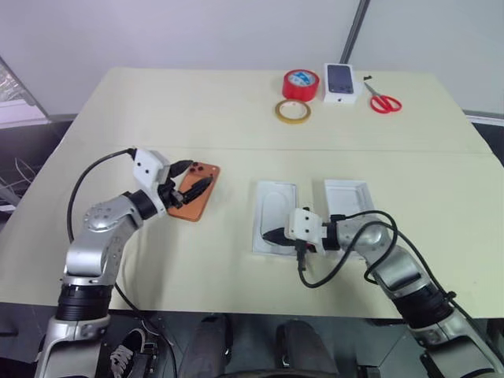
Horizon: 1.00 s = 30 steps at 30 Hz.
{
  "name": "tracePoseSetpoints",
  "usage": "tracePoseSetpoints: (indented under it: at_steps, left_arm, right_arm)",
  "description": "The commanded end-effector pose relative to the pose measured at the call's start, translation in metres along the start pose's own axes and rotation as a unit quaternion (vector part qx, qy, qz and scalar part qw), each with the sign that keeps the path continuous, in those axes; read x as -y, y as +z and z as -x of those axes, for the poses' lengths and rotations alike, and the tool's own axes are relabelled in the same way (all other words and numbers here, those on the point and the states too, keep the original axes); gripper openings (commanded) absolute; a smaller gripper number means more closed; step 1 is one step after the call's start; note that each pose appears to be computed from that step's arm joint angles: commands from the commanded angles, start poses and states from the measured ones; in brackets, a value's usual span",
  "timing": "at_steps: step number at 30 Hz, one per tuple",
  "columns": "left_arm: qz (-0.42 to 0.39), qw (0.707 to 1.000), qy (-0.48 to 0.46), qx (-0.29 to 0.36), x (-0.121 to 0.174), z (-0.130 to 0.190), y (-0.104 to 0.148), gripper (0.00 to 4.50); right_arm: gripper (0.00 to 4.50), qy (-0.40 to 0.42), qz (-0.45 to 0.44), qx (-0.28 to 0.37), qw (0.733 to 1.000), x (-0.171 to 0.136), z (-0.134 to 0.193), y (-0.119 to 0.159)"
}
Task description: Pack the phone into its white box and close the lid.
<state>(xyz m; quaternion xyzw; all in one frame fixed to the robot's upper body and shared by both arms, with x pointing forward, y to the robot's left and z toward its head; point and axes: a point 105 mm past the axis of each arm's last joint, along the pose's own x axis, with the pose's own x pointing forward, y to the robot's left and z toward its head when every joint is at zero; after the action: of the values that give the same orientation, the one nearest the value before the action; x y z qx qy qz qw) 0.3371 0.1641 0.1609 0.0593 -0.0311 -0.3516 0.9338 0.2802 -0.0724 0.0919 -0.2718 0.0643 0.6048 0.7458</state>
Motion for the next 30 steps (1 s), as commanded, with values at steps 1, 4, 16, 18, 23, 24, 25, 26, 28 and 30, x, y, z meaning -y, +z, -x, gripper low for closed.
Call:
tracePoseSetpoints:
  at_steps: [1,4,16,18,23,24,25,26,28,30]
  left_arm:
    - [-0.017,1.0,0.003,0.013,-0.002,0.001,0.008,3.49]
    - [-0.017,1.0,0.004,0.013,-0.002,0.001,0.008,3.49]
    - [-0.011,1.0,0.005,0.006,-0.002,0.001,0.003,3.49]
    - [-0.01,1.0,0.003,0.004,-0.001,0.0,0.002,3.49]
    - [-0.009,1.0,0.006,0.004,-0.002,0.001,0.002,3.49]
    - [-0.01,1.0,0.007,0.004,-0.003,0.001,0.002,3.49]
    - [-0.01,1.0,0.009,0.004,-0.003,0.002,0.002,3.49]
    - [-0.01,1.0,0.01,0.004,-0.004,0.002,0.002,3.49]
    - [-0.009,1.0,0.013,0.001,-0.005,0.002,0.001,3.49]
    - [0.0,1.0,0.017,-0.008,-0.006,0.003,-0.001,3.49]
  right_arm:
    - [0.11,-0.016,0.019,0.007,1.0,0.008,0.004,0.008]
    - [0.11,-0.053,0.021,0.0,0.998,0.023,0.006,0.005]
    - [0.11,-0.168,0.086,-0.026,0.982,0.068,-0.005,-0.002]
    - [0.11,-0.154,0.102,-0.054,0.981,0.065,-0.007,-0.012]
    - [0.11,-0.082,0.082,-0.088,0.989,0.042,-0.009,-0.03]
    - [0.11,-0.08,0.086,-0.085,0.989,0.041,-0.009,-0.029]
    - [0.11,-0.084,0.085,-0.079,0.99,0.042,-0.009,-0.027]
    - [0.11,-0.089,0.083,-0.075,0.99,0.043,-0.009,-0.025]
    - [0.11,-0.096,0.085,-0.069,0.989,0.045,-0.01,-0.023]
    - [0.11,-0.112,0.088,-0.063,0.988,0.05,-0.01,-0.019]
